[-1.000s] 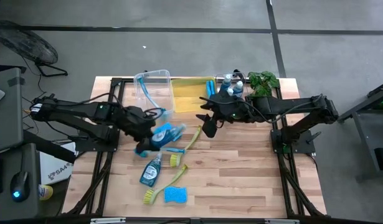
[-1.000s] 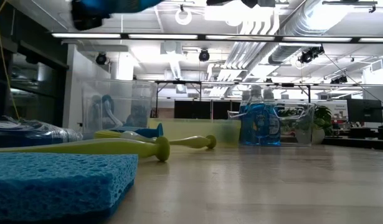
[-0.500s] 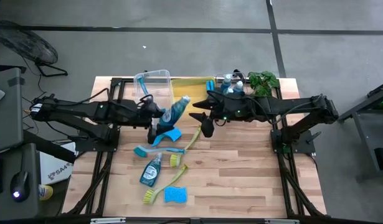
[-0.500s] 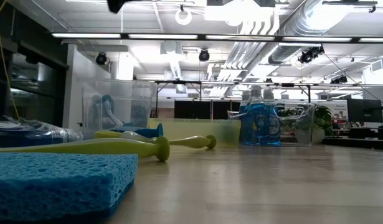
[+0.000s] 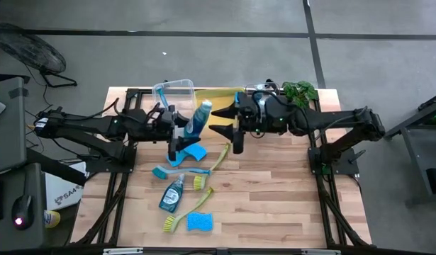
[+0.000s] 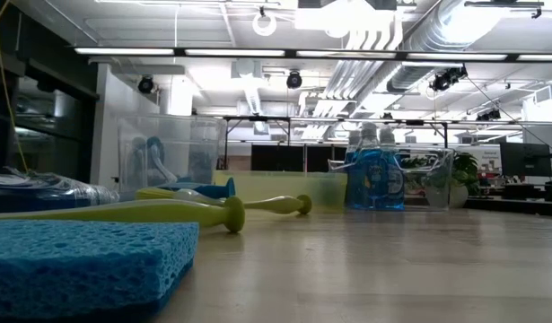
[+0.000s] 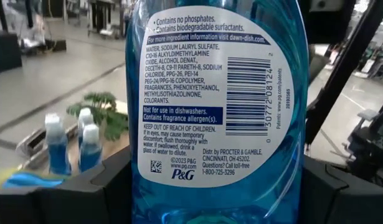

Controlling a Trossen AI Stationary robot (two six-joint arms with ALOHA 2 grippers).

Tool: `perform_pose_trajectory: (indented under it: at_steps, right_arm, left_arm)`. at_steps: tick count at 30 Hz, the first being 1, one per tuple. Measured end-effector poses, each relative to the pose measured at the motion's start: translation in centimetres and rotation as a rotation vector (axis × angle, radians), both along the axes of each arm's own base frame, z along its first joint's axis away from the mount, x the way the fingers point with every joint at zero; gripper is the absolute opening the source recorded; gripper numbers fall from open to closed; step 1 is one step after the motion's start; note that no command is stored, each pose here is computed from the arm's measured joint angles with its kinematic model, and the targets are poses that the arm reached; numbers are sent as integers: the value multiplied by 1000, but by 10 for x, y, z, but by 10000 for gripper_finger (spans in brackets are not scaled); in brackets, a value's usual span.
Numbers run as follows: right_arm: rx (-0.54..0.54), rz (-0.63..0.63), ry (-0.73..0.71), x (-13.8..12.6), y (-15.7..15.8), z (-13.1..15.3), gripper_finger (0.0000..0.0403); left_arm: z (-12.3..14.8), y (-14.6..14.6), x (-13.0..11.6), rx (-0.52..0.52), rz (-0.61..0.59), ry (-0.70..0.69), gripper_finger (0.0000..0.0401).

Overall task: Pick & Place Kitchen Sink Supplies
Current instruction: Put the blue dishwasher liquid into the transparent bin

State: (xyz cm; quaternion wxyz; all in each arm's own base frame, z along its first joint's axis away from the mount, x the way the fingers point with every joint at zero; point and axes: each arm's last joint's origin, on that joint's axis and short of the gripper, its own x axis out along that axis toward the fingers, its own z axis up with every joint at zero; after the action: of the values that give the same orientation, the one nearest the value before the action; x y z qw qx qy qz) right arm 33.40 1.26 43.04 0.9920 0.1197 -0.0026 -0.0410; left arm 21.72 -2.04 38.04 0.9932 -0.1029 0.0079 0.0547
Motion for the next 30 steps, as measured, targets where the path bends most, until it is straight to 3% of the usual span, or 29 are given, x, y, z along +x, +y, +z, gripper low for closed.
perform_pose_trajectory:
  at_steps: [8,14,30]
  right_arm:
    - [-28,-10,-103,-1,-4,10,271]
    - [-28,54,-214,-2,-10,21,273]
    - [-32,84,-268,3,-22,22,274]
  left_arm:
    - [5,0,0,18,17,-45,283]
    - [7,0,3,24,19,-85,283]
    - [9,-1,16,59,29,-150,283]
